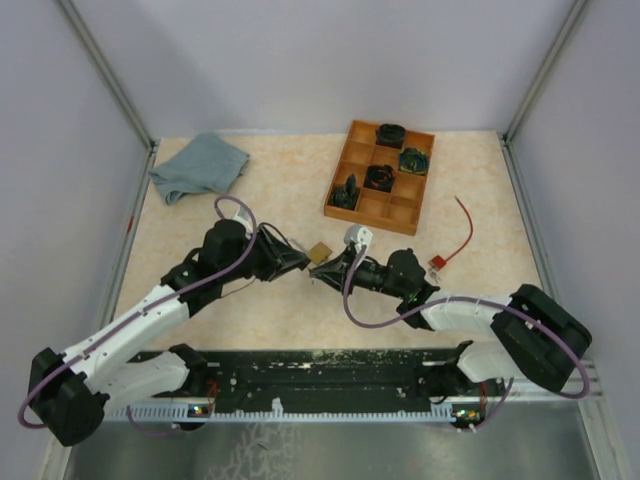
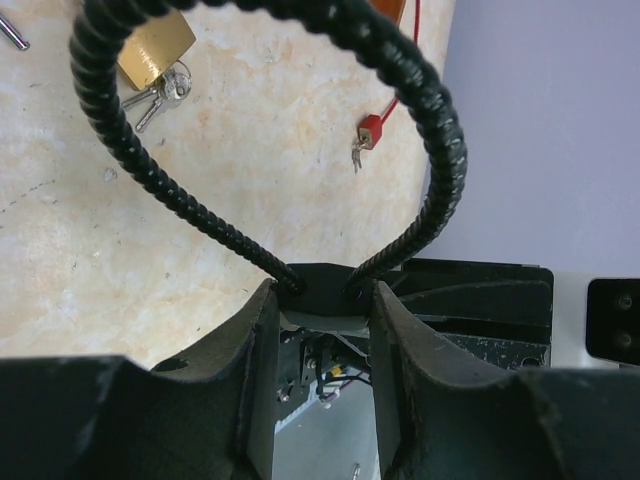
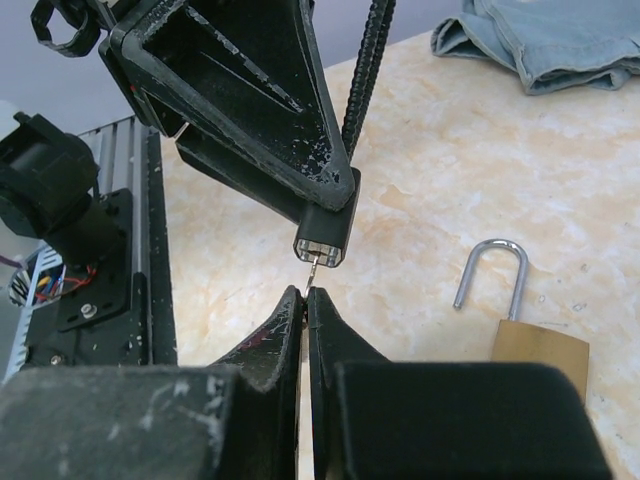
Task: Unlock with the key
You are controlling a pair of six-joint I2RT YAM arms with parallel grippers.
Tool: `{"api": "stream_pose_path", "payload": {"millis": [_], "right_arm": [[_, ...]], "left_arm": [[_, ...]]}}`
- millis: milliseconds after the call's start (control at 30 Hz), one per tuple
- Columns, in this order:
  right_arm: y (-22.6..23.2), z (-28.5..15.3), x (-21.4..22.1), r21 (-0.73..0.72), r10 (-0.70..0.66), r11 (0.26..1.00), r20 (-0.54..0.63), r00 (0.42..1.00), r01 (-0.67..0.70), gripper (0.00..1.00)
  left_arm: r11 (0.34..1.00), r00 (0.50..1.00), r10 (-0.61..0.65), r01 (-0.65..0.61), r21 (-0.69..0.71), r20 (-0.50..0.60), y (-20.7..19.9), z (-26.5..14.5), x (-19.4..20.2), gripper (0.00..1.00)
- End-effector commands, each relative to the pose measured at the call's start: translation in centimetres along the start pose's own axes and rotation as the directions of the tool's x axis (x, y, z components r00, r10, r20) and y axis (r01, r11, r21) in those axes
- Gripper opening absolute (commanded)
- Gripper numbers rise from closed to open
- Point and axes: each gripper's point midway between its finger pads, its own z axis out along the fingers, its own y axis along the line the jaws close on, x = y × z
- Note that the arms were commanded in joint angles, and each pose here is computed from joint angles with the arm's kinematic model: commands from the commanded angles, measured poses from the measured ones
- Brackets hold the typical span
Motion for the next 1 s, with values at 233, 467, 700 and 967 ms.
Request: {"api": "stream_pose_path", "payload": {"millis": [233,467,700,967], "right_arm": [[0.5,1.2,-8.9,0.002,-0.161,0.987,0.19,0.969,0.163,0.0],[0.8,2.2,-10.5,-0.03,-0.145,0.987,0.236,0.961,0.156,0.0],[-0.4,-0.3,-14.4,0.055,-0.218,0.976,0.321,0.922,0.212,0.0],[1.2,-0.2,-16.4,-0.053,-0.174,0.976,0.407,0.897,0.214,0.0]], "left_arm": [[0.996,0.984,0.086,-0.08,0.042,-0.153,-1.2,-0.2,3.4,0.0],[0.993,0.972,0.115,-0.106,0.057,-0.203,-1.9,-0.1,5.5,0.0],[0.988,0.965,0.154,-0.153,0.022,-0.212,-1.3,-0.1,5.9,0.0],[0.986,0.943,0.164,-0.151,0.067,-0.291,-1.4,0.0,7.4,0.0]]}}
